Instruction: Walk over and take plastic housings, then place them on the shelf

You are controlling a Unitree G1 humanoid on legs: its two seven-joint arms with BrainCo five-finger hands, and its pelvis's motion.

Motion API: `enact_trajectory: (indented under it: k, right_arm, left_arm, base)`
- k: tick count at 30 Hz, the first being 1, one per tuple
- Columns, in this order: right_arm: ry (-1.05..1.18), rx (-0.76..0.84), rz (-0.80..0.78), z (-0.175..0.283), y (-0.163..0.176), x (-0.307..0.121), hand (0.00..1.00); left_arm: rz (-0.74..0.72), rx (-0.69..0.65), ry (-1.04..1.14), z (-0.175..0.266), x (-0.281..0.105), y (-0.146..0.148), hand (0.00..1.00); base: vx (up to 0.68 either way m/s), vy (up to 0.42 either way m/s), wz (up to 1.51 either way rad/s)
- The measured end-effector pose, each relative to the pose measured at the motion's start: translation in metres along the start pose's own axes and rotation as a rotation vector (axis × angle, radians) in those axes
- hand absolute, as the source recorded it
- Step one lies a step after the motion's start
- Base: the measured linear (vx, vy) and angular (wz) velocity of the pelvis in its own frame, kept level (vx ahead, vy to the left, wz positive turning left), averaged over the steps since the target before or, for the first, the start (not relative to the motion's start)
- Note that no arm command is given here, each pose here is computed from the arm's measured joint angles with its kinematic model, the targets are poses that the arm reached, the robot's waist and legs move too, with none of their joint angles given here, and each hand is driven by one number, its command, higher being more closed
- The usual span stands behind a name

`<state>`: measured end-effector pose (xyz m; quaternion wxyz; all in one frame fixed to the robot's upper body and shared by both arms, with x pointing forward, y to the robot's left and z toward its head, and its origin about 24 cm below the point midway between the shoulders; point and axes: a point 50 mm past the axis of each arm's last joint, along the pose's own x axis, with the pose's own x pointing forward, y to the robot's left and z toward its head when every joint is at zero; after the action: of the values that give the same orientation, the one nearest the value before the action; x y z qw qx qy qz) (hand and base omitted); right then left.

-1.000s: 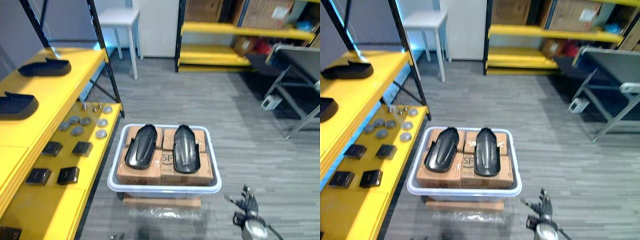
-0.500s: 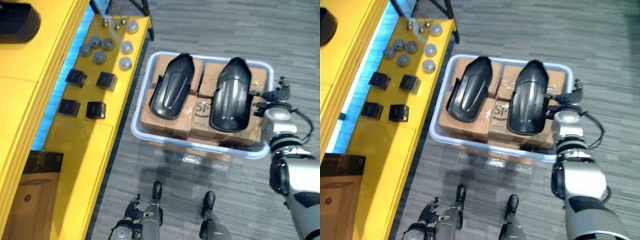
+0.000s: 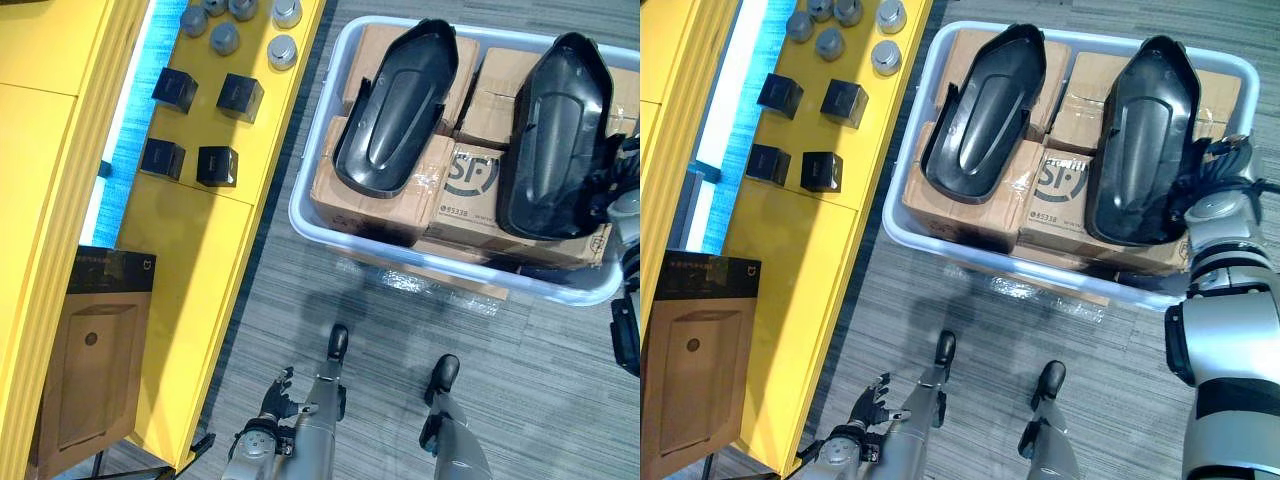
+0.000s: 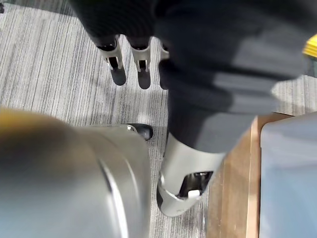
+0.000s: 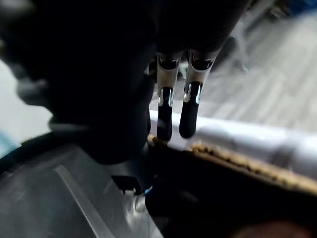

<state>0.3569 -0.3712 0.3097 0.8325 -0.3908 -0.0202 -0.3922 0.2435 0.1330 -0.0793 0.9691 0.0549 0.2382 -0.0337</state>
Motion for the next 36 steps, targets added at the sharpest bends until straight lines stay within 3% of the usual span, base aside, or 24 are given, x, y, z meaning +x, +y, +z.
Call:
enact_trajectory:
  k: [6, 10, 17, 22, 28, 32, 36]
  right_arm:
    - [-0.076, -0.141, 0.035, 0.015, 0.01, -0.002, 1.0]
    - [-0.069, -0.145, 0.085, 0.012, 0.037, -0.011, 1.0]
    - [-0.083, 0.026, 0.055, 0.011, 0.076, -0.033, 1.0]
    - [-0.212, 0.054, 0.03, 0.02, 0.098, -0.058, 1.0]
    - [-0.315, 0.076, 0.104, 0.014, 0.134, -0.107, 1.0]
    - [-0.42, 0.043, 0.126, 0.022, 0.144, -0.133, 1.0]
    - [-0.528, 0.123, 0.165, 0.05, 0.154, -0.164, 1.0]
  left_arm:
    - [-0.022, -0.037, 0.015, 0.003, 0.002, -0.014, 0.0]
    - [-0.026, -0.061, -0.038, 0.018, 0.002, -0.024, 0.0]
    - [0.0, -0.187, -0.526, 0.116, -0.028, -0.015, 0.0]
    - [0.003, -0.238, -0.688, 0.145, -0.05, -0.006, 0.0]
    - [-0.059, -0.295, -0.663, 0.146, -0.05, -0.016, 0.0]
    - [-0.182, -0.422, -0.604, 0.155, -0.039, -0.031, 0.0]
    - [-0.247, -0.525, -0.479, 0.152, -0.023, -0.043, 0.0]
  base:
    - [0.01, -0.077, 0.14]
    - [0.01, -0.097, 0.04]
    - [0.02, -0.065, 0.09]
    - [0.05, -0.022, -0.07]
    - [0.09, -0.015, -0.03]
    - [0.06, -0.017, -0.13]
    - [0.01, -0.011, -0.21]
